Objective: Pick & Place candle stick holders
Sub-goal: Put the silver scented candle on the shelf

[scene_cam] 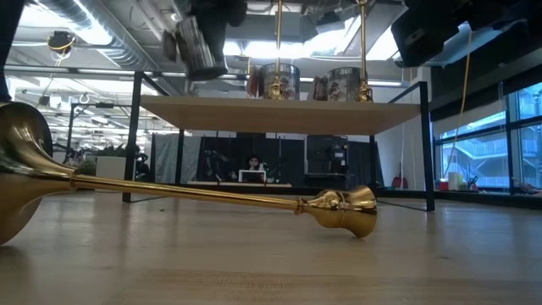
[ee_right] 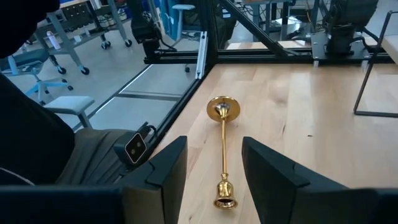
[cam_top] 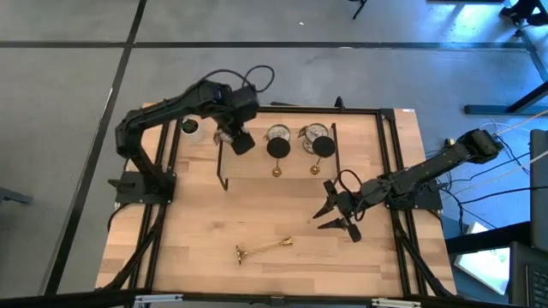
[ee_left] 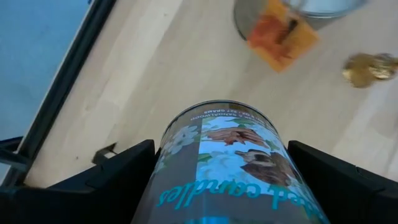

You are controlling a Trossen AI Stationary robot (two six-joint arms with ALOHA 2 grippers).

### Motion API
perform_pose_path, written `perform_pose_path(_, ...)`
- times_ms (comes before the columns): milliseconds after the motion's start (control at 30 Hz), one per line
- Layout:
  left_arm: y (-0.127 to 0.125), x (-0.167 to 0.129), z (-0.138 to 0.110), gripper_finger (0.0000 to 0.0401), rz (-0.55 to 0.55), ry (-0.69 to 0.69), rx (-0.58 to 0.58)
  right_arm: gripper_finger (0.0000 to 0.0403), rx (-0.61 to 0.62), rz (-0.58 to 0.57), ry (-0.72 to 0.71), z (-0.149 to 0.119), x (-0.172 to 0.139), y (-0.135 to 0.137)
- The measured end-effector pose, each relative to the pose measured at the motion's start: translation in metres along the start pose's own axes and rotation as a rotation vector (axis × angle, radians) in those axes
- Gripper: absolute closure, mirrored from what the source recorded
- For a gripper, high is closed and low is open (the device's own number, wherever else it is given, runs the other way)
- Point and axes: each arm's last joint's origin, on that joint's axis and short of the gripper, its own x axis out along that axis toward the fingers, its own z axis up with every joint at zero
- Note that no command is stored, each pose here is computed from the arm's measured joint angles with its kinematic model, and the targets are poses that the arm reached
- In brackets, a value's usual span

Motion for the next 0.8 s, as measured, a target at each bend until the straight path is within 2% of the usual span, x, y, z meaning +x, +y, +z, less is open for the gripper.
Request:
perform_pose_path(400,0.009,0.055,0.025,0.0057,-0.004,0.144,0.043,0.0247,0.0,0.0,0.0,0.0,0.0,0.0)
perform_pose_path(800,0.009,0.061,0.029,0.0057,-0.021,0.133,0.054,0.0247,0.0,-0.002,0.004,0.0,0.0,0.0)
